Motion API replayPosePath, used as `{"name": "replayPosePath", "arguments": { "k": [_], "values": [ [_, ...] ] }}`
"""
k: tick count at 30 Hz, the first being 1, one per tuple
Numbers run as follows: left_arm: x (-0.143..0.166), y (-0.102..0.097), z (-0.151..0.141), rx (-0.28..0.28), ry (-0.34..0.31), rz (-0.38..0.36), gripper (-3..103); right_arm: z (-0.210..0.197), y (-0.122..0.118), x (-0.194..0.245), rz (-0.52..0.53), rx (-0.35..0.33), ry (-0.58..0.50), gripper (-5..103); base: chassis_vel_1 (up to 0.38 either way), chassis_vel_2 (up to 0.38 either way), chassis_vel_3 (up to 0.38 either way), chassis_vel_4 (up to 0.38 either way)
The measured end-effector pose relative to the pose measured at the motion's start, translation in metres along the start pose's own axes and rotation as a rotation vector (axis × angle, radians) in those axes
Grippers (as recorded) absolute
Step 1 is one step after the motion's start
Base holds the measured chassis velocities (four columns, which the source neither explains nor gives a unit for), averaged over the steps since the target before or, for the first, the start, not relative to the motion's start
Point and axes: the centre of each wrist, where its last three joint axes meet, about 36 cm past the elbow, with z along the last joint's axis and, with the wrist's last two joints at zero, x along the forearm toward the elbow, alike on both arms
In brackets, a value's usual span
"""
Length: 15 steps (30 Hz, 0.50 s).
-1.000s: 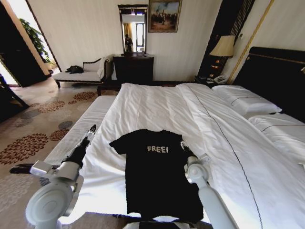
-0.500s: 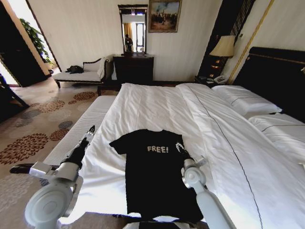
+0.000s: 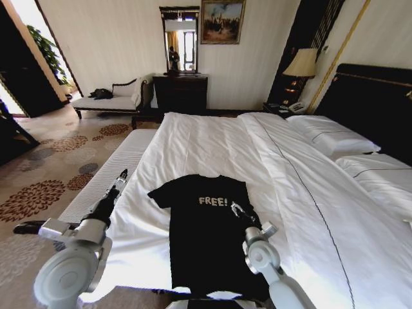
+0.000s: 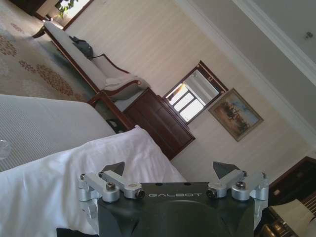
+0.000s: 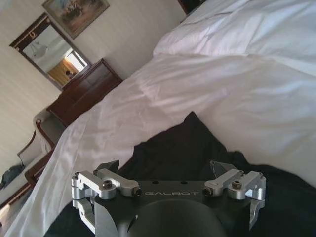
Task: Fold the clothes on the bed.
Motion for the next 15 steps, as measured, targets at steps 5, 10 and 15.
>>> {"name": "replayPosePath", "arguments": {
  "k": [5,10,15],
  "values": [
    [-0.018,0.017,0.000,-0.016,0.009,-0.031,100,-0.014,0.006,-0.006,0.008,-0.049,-0.074,100,0.000,0.000,0.000,0.000],
    [-0.073,0.055,0.000,-0.018,0.076,-0.081,100,-0.024,0.010,-0.015,0.018,-0.086,-0.125,100,0.000,0.000,0.000,0.000],
    [-0.120,0.098,0.007,0.055,0.163,-0.169,100,-0.021,0.021,-0.034,-0.004,-0.088,-0.119,100,0.000,0.000,0.000,0.000]
  ]
}}
